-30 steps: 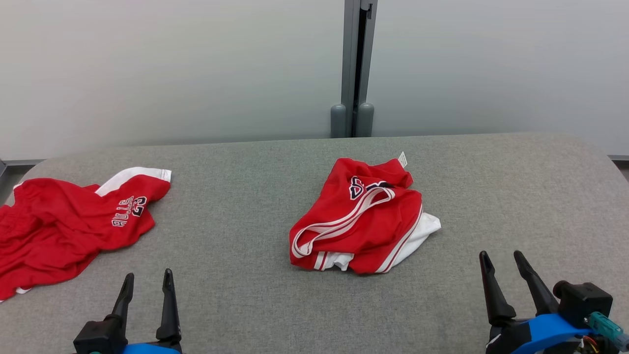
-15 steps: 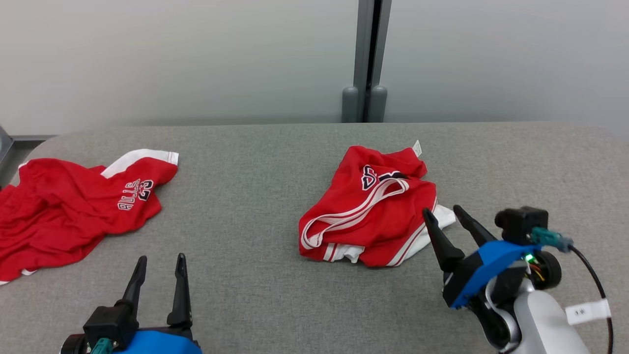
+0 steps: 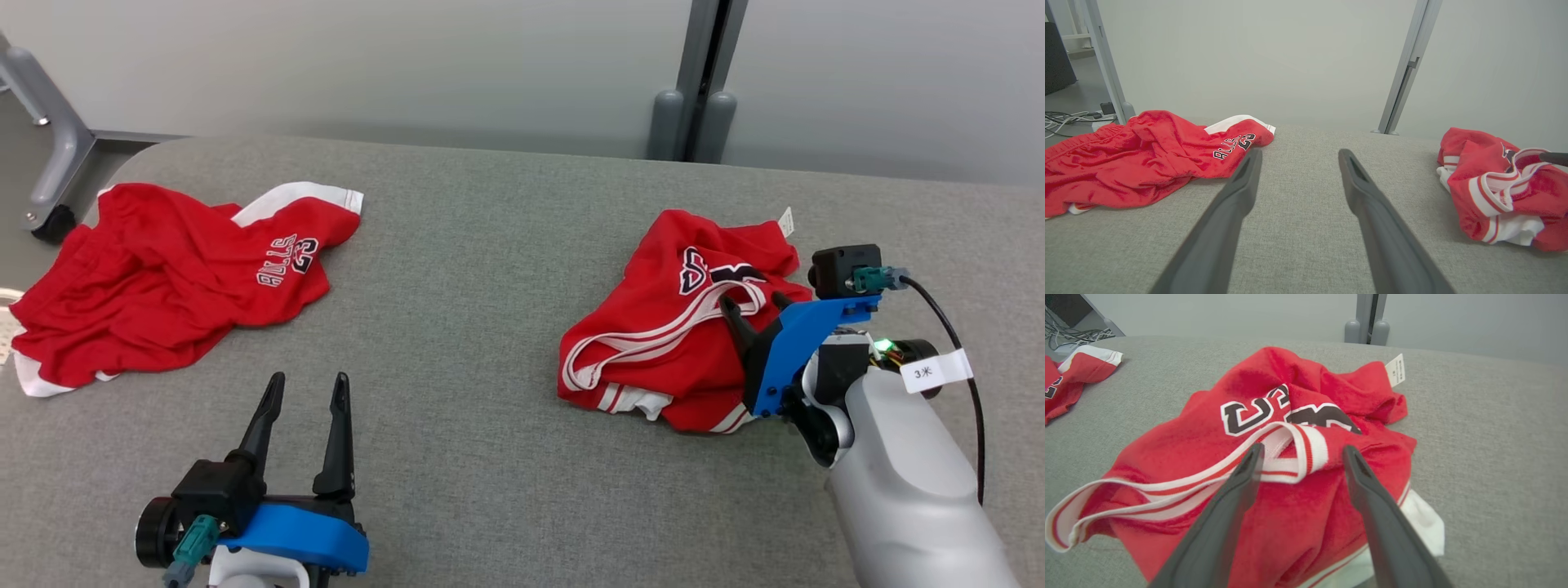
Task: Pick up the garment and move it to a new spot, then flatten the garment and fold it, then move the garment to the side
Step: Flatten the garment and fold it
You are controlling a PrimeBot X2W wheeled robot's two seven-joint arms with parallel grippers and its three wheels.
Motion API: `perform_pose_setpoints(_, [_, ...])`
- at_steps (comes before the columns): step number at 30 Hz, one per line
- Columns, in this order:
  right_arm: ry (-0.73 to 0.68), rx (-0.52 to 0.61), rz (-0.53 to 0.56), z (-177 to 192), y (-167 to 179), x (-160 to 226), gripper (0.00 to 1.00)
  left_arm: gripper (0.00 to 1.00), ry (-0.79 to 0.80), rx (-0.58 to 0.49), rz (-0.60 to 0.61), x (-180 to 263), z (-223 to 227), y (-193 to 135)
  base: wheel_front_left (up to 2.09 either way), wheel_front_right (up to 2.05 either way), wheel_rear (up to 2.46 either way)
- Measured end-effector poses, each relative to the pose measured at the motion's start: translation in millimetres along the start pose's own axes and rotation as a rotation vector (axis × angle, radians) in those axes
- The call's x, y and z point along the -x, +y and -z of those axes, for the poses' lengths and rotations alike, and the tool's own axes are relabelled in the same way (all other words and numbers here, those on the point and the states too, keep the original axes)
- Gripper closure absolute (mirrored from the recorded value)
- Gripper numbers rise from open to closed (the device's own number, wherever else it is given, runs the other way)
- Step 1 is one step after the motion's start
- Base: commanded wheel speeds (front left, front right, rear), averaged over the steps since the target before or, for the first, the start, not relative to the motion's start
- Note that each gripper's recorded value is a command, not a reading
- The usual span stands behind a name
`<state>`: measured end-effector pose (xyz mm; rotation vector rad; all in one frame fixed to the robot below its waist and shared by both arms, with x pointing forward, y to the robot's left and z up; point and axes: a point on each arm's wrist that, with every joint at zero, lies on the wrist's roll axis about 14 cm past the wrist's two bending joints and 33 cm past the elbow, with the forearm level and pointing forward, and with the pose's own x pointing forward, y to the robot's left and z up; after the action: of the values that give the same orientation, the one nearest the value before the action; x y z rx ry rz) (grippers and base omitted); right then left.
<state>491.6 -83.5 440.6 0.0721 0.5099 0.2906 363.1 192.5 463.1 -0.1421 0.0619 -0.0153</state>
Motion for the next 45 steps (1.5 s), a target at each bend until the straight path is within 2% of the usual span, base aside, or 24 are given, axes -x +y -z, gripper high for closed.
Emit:
perform_pose_setpoints(3, [0.005, 0.013, -0.007, -1, 4, -10, 0.0, 0.0, 0.008, -0.003, -0.014, 1, 2, 5, 0.0, 0.0, 0.0])
perform_pose_setpoints(9, [0.082, 0.059, 0.037, 21, -8, -19, 0.02, 0.0, 0.012, -0.001, -0.02, 2, 4, 6, 0.0, 0.0, 0.0])
perform_pose_setpoints(10, [0.084, 0.059, 0.043, 21, -9, -19, 0.47, 0.0, 0.011, 0.0, -0.019, 2, 4, 6, 0.0, 0.0, 0.0])
perform_pose_setpoints(11, [0.075, 0.058, 0.049, 19, -11, -20, 0.81, 0.0, 0.012, 0.002, -0.017, 2, 4, 5, 0.0, 0.0, 0.0])
perform_pose_setpoints(12, [0.073, 0.063, 0.055, 19, -13, -20, 1.0, 0.0, 0.012, 0.004, -0.016, 2, 4, 4, 0.0, 0.0, 0.0])
perform_pose_setpoints(19, [0.035, 0.062, 0.087, 8, -23, -16, 1.0, 0.0, 0.004, 0.01, -0.002, 1, 2, -1, 0.0, 0.0, 0.0])
perform_pose_setpoints(22, [-0.052, 0.084, 0.081, -18, -20, -15, 1.0, 0.0, -0.006, 0.014, 0.003, 2, -1, -3, 0.0, 0.0, 0.0])
perform_pose_setpoints(24, [-0.146, 0.121, 0.058, -48, -9, -15, 1.0, 0.0, -0.015, 0.014, 0.006, 3, -4, -4, 0.0, 0.0, 0.0])
perform_pose_setpoints(30, [-0.45, 0.21, -0.108, -145, 57, 0, 1.0, 0.0, -0.047, 0.013, -0.007, 6, -14, 0, 0.0, 0.0, 0.0])
perform_pose_setpoints(38, [-0.806, 0.286, -0.393, -242, 162, 63, 1.0, 0.0, -0.067, 0.01, -0.022, 12, -20, 4, 0.0, 0.0, 0.0])
perform_pose_setpoints(42, [-0.943, 0.268, -0.483, -278, 188, 99, 1.0, 0.0, -0.075, 0.009, -0.023, 13, -22, 4, 0.0, 0.0, 0.0])
perform_pose_setpoints(45, [-1.016, 0.236, -0.505, -300, 190, 119, 1.0, 0.0, -0.08, 0.008, -0.023, 11, -24, 4, 0.0, 0.0, 0.0])
